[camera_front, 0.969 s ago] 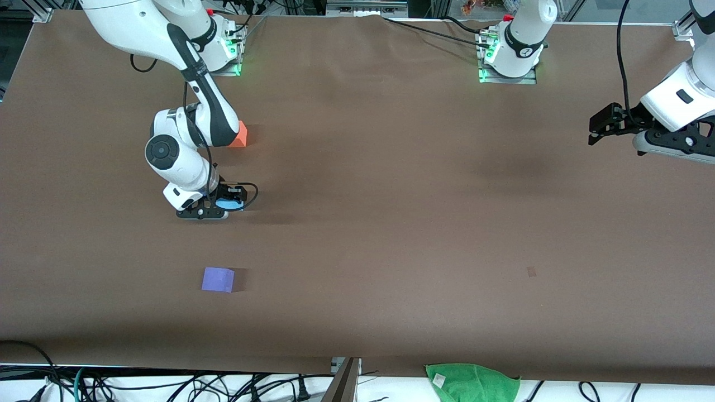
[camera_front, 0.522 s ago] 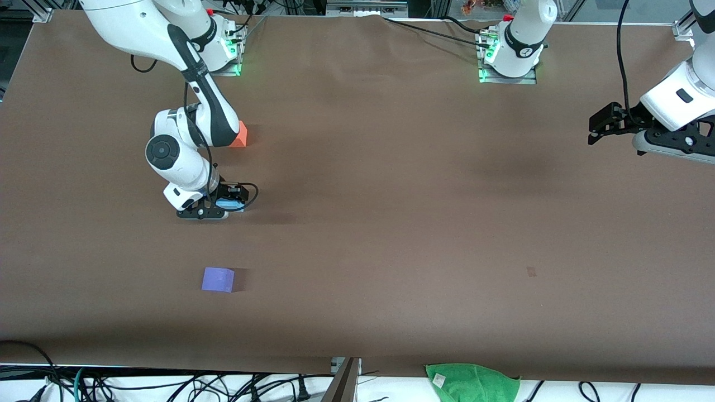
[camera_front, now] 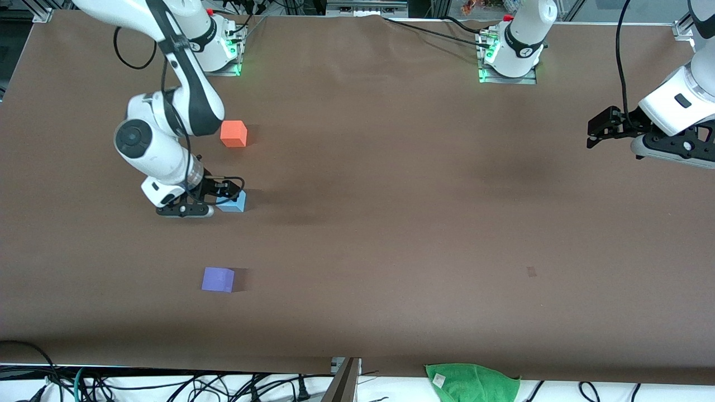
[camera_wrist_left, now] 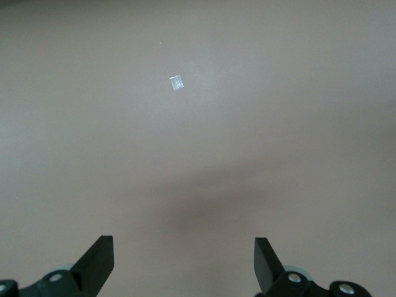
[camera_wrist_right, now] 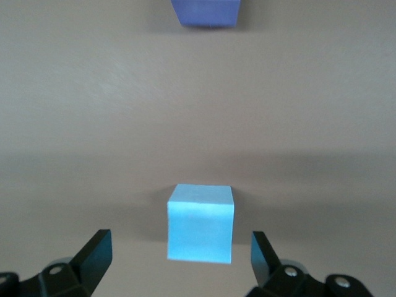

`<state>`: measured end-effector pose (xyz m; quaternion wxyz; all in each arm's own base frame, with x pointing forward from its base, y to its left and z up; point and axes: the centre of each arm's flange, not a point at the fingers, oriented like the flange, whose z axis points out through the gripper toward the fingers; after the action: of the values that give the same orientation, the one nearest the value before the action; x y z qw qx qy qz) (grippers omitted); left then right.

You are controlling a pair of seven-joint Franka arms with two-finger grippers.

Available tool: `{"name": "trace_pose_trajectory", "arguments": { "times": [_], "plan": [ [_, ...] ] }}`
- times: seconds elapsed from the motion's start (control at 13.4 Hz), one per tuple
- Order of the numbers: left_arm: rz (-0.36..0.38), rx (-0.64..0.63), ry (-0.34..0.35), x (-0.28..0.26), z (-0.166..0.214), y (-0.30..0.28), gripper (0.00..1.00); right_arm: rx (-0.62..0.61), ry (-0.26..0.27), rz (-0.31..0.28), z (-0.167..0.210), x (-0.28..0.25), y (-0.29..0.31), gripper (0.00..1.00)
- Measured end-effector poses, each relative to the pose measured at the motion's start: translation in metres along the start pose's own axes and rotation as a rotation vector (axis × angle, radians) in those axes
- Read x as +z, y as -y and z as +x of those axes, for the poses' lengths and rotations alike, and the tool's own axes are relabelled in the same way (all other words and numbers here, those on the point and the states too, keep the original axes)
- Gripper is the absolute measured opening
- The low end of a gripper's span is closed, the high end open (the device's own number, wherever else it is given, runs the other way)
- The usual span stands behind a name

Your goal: Place blue block between orange and purple blocks

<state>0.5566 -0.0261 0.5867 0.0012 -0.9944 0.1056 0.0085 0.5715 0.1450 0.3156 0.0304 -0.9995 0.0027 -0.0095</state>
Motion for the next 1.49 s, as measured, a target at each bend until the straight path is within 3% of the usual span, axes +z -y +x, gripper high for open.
{"name": "trace_pose_trajectory", "arguments": {
  "times": [0.3,0.89,1.19,1.49],
  "plan": [
    [0.000,0.001,0.000,0.000,0.000,0.000,1.00,0.000,-0.073,0.036,-0.004,-0.091,0.003,1.00],
    [0.000,0.004,0.002,0.000,0.000,-0.002,1.00,0.048,-0.023,0.045,-0.014,-0.284,-0.038,1.00],
    [0.000,0.012,0.003,0.000,0.001,-0.007,1.00,0.087,-0.002,0.025,-0.015,-0.316,-0.089,1.00],
    [0.000,0.023,0.003,0.000,0.002,-0.013,1.00,0.068,0.001,0.010,-0.012,-0.320,-0.083,1.00]
  ]
}}
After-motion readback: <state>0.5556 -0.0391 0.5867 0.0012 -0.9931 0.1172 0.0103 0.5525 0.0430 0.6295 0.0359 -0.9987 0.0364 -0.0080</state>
